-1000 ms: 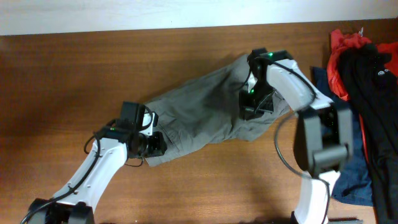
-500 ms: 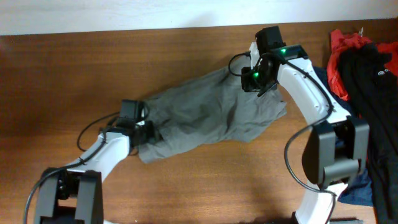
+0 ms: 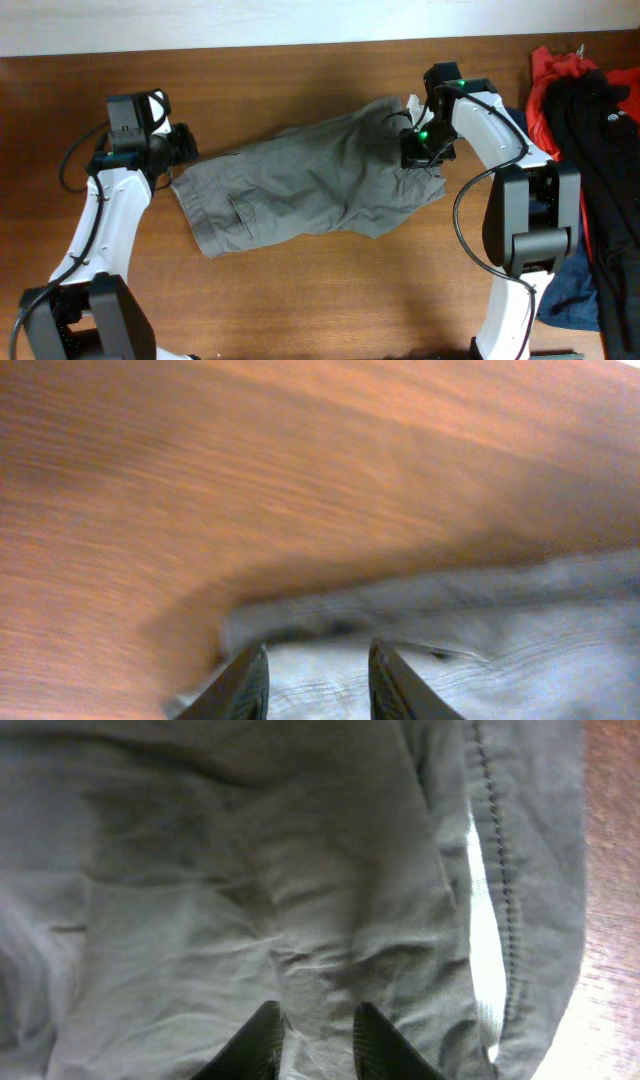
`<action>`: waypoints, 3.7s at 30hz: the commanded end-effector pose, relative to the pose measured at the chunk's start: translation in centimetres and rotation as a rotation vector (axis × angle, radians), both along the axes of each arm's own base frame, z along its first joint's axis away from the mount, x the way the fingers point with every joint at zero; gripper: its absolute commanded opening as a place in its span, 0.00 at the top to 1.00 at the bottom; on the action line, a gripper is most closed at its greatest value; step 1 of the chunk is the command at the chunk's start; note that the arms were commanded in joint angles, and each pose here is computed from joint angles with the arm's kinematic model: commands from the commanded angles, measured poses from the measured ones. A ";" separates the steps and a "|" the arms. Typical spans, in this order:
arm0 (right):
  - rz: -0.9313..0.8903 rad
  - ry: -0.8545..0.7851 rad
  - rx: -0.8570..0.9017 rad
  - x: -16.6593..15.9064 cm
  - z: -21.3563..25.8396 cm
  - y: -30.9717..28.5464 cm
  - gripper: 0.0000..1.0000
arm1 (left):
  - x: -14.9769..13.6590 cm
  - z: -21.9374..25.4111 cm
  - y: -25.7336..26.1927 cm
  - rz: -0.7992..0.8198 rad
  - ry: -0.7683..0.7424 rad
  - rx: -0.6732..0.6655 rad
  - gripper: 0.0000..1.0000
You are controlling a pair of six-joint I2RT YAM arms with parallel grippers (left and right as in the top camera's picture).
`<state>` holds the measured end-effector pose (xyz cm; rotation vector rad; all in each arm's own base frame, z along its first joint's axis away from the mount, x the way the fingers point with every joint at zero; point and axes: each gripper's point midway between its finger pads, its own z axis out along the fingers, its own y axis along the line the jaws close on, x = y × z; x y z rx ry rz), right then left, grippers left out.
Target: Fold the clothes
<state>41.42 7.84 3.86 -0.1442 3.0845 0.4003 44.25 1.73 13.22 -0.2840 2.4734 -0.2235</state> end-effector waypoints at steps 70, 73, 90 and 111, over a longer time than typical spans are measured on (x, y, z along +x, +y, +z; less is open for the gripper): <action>-0.045 0.276 0.213 -6.8 0.9 0.8 0.96 | -7.3 -6.1 -6.7 -0.295 0.427 -0.279 0.13; 0.029 0.272 0.197 -7.3 0.8 3.4 0.96 | -7.0 -6.5 -5.8 -0.275 0.424 -0.232 0.13; -0.461 0.221 -0.376 -8.0 5.3 -13.5 0.52 | -6.6 -6.3 -6.1 -0.285 0.403 -0.244 0.13; -0.065 -0.358 0.114 8.3 1.7 -4.8 0.50 | -6.5 -6.2 -6.2 -0.286 0.399 -0.245 0.13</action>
